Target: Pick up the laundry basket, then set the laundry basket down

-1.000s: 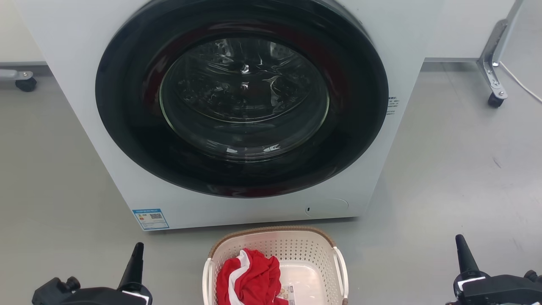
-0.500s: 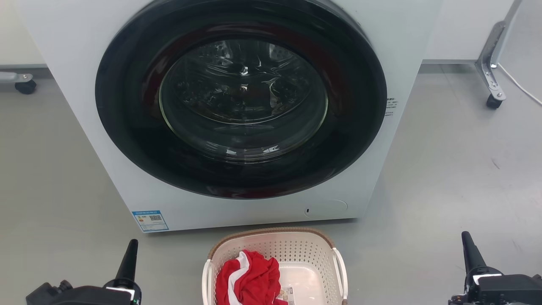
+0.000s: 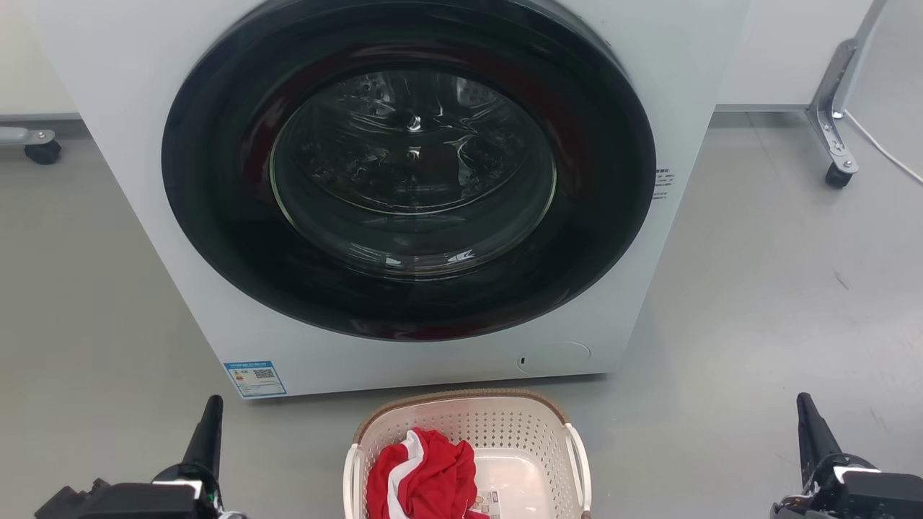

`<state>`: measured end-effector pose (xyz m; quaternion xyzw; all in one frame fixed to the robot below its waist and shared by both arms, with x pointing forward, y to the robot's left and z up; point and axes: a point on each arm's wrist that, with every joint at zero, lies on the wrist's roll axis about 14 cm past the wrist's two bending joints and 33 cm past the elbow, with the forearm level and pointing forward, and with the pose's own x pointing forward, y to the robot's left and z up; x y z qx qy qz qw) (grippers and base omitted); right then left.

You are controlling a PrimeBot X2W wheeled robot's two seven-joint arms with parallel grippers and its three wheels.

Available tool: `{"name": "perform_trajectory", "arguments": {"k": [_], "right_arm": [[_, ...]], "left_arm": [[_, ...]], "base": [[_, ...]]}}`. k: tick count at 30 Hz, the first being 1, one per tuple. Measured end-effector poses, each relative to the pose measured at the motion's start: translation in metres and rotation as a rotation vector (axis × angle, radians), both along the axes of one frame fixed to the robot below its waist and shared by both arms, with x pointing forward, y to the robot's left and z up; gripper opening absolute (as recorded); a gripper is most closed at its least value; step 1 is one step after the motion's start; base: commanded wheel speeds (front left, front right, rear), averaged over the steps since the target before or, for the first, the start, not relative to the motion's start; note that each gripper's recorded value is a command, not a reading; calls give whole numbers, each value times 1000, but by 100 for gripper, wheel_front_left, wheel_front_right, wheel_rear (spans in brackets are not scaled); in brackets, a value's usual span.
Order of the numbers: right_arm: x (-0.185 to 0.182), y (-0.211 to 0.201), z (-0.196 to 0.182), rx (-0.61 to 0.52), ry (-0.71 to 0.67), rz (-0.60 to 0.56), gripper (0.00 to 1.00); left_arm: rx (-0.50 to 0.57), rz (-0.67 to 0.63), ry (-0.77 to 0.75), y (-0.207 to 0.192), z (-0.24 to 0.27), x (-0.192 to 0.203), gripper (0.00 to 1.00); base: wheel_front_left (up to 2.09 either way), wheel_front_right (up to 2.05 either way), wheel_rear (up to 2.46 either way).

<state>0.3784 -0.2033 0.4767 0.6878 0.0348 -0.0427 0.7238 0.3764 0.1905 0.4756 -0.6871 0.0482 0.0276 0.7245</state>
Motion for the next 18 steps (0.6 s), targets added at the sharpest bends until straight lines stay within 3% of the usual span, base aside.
{"name": "perform_trajectory", "arguments": {"k": [4,18], "right_arm": [[2,-2,5,51,-23,-10,0],[2,-2,5,53,-25,-11,0]], "left_arm": [[-43,8,-11,1,3,2,0],[-54,12,-17,1,4,2,0]], "base": [[0,0,0],[0,0,0]]}}
